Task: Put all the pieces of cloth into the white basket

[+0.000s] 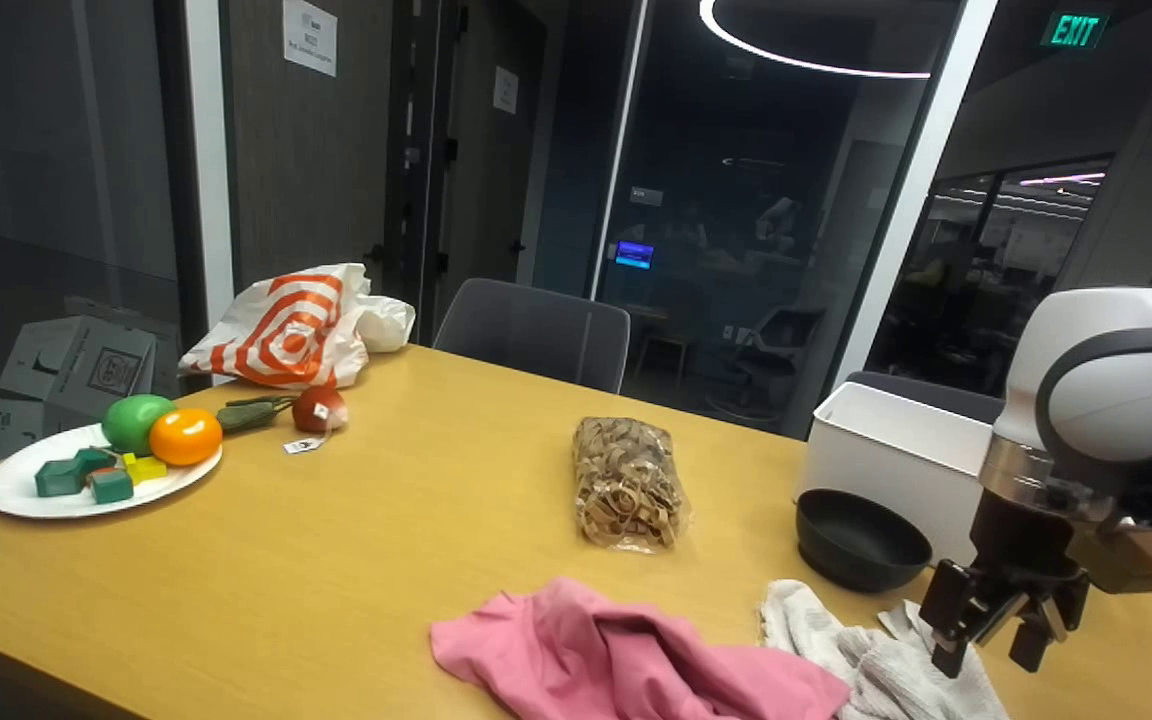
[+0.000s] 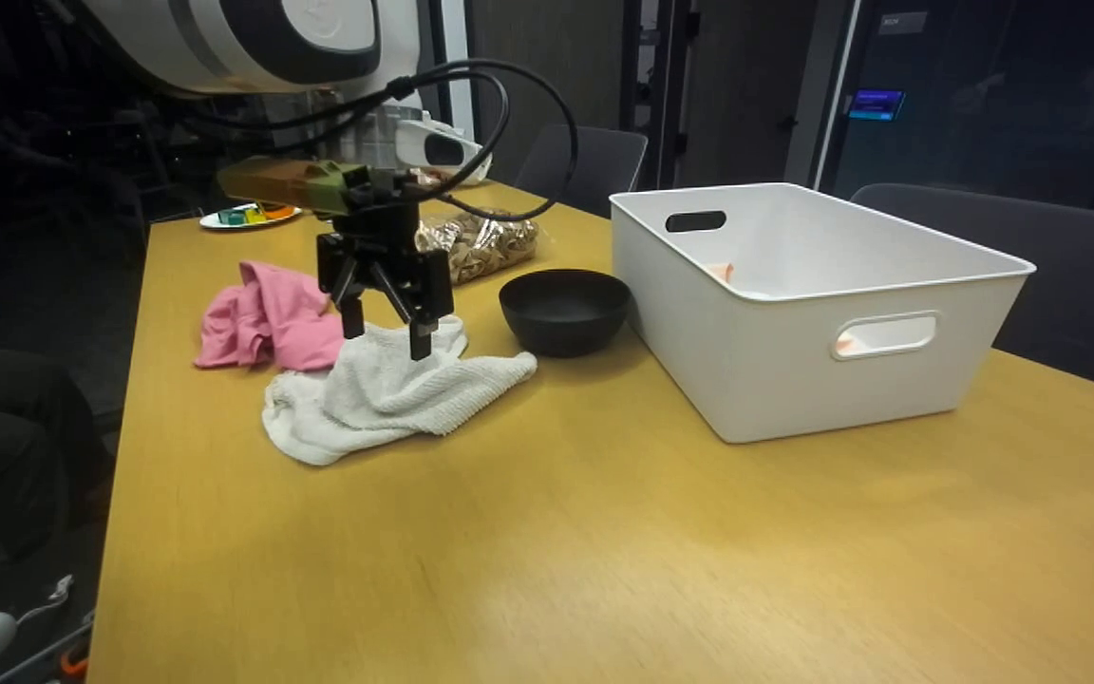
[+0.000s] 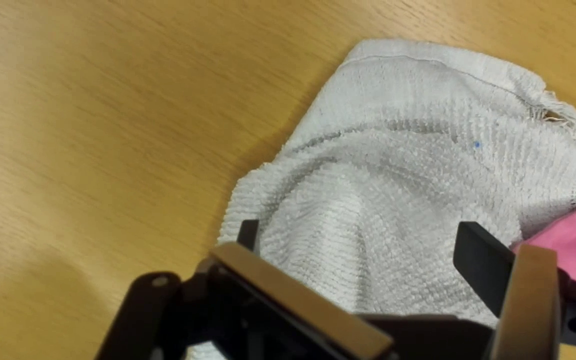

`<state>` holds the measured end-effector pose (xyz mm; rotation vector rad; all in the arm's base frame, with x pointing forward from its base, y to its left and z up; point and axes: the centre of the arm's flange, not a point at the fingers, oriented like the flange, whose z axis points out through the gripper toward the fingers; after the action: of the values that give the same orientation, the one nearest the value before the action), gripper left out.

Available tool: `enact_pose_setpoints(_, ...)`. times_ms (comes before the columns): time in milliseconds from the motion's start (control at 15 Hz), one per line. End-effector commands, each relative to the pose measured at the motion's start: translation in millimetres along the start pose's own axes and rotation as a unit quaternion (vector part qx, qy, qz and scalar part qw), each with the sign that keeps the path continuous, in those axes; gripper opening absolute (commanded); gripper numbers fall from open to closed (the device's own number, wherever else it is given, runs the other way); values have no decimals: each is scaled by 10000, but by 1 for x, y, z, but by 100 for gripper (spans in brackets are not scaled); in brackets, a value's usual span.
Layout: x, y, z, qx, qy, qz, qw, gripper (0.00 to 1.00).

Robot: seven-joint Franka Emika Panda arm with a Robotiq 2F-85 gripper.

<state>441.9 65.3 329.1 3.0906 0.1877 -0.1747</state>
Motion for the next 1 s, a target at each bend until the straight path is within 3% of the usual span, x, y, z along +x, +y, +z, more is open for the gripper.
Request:
enact_pose_setpoints(0, 12, -7, 25, 312, -89, 5, 9995, 100)
enact_pose_setpoints(467, 22, -9, 80, 441, -372, -1, 9983, 98)
enact_pose_setpoints(533, 22, -9, 83, 463, -391, -20, 9982, 74)
enact_pose_setpoints(667, 24, -8, 82, 490, -406, -7, 9980, 71)
enact_pose_setpoints(933, 27, -6, 72, 518, -330, 77, 9981, 38)
